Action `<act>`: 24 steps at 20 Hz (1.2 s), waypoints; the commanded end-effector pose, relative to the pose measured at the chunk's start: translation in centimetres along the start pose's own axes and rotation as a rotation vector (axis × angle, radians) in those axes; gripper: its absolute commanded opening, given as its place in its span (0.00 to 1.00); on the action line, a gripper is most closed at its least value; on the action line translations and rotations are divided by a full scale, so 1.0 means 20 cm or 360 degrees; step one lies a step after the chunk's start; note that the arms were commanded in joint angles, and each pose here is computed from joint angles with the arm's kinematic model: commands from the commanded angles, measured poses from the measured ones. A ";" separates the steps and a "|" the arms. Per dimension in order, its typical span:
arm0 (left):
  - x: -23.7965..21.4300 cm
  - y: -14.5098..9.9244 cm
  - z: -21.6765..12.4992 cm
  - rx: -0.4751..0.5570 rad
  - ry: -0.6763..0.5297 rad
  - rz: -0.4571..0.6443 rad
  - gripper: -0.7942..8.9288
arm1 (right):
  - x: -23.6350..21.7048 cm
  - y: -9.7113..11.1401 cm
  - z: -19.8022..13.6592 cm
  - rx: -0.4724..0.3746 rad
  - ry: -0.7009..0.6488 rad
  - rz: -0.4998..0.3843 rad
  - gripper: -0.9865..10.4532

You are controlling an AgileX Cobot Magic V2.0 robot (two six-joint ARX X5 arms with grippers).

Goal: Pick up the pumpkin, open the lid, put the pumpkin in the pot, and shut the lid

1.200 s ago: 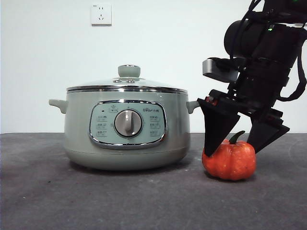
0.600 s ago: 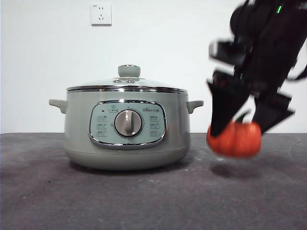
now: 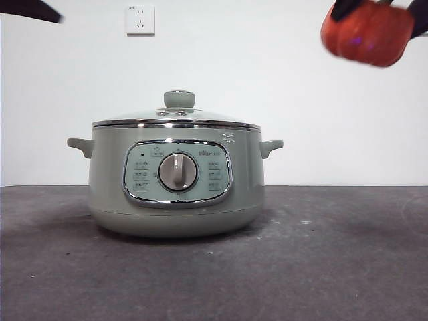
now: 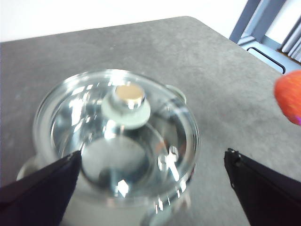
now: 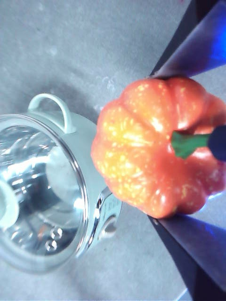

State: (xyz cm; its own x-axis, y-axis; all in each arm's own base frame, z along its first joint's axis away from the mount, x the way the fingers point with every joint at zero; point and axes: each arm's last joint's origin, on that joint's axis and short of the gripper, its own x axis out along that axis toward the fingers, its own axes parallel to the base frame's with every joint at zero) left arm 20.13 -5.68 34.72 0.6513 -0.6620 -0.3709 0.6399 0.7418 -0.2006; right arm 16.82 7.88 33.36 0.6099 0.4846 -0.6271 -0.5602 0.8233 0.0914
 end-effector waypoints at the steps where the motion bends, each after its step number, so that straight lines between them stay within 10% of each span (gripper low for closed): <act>1: 0.15 0.02 0.10 0.0052 -0.0009 -0.0036 0.89 | -0.05 0.01 -0.01 0.0014 -0.0050 0.0006 0.08; 11: 0.77 0.07 0.21 0.0230 0.0187 0.0033 0.89 | -0.13 0.03 -0.02 0.0001 -0.0116 0.0001 0.08; 24: 0.94 0.08 0.08 0.0276 0.0371 0.0087 0.84 | -0.13 0.03 -0.02 -0.0002 -0.0127 -0.0008 0.08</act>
State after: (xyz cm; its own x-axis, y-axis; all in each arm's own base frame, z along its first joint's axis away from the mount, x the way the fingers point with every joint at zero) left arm 33.97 -16.90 29.17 0.5902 -0.5661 -0.5755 0.6744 0.7376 -0.0339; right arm 14.75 6.99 34.60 0.6488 0.5013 -0.5725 -0.5620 0.8229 0.0838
